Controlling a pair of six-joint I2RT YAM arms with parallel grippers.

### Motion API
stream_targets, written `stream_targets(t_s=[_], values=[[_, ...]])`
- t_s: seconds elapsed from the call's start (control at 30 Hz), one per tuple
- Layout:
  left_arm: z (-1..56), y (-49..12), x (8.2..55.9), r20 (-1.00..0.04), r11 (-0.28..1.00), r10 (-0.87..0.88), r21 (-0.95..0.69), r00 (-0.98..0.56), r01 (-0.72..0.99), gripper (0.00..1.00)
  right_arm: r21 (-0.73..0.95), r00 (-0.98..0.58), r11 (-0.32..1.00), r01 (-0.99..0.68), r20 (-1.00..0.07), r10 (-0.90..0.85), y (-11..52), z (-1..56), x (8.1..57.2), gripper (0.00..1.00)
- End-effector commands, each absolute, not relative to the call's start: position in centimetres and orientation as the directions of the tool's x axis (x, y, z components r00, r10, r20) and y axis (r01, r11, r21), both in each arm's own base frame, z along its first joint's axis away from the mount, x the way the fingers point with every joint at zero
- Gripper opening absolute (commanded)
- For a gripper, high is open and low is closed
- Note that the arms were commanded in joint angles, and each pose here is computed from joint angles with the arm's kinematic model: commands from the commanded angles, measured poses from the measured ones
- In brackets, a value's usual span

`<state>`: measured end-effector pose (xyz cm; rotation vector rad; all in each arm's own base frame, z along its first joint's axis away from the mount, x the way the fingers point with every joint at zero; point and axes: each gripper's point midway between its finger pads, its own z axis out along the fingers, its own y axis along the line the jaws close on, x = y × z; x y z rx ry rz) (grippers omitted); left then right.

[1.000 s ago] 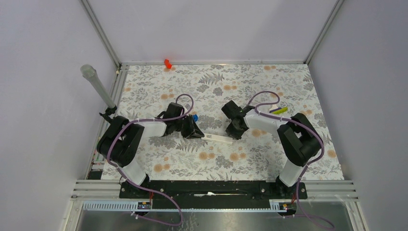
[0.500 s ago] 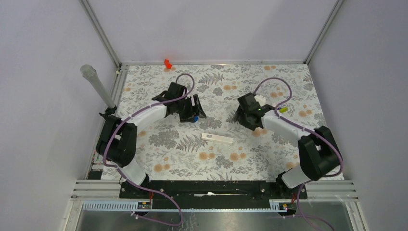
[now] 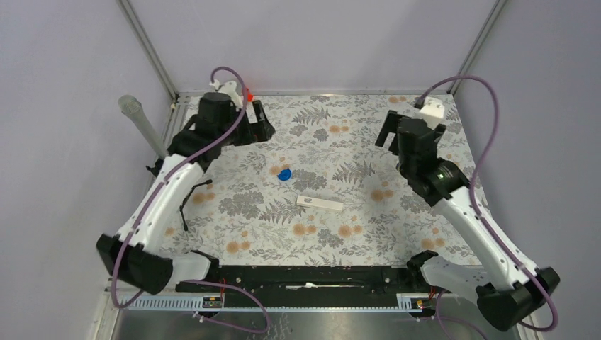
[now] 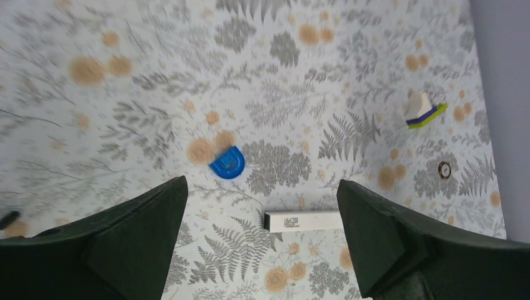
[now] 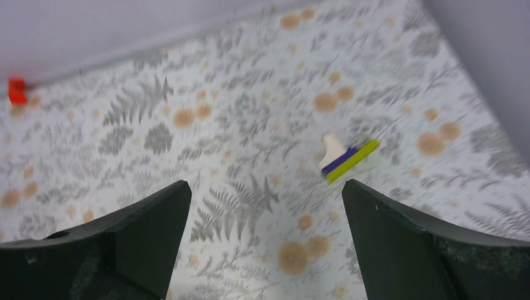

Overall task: Load the batteries into the remote control
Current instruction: Reset both arms

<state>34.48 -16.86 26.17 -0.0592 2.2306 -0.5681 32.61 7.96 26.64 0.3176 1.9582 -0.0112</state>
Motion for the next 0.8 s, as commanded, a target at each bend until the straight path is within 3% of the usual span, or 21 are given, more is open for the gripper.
stream_targets(t_s=[0.0,0.33,0.77], values=[[34.3,-12.9,32.8,-0.866,0.942,-0.200,-0.298,-0.459,0.151,0.99,0.101,-0.097,0.927,0.361,-0.985,0.145,2.4,36.1,30.6,1.00],[44.1,-8.0,27.0,-0.948,0.946,-0.279,-0.299,-0.155,0.123,0.99,0.228,0.273,0.877,0.423,-0.955,0.116,-2.9,47.4,25.4,1.00],[47.6,-7.8,25.2,-0.954,0.937,-0.291,-0.300,-0.076,0.177,0.99,0.314,0.376,0.861,0.400,-0.913,0.158,-3.7,48.7,24.1,1.00]])
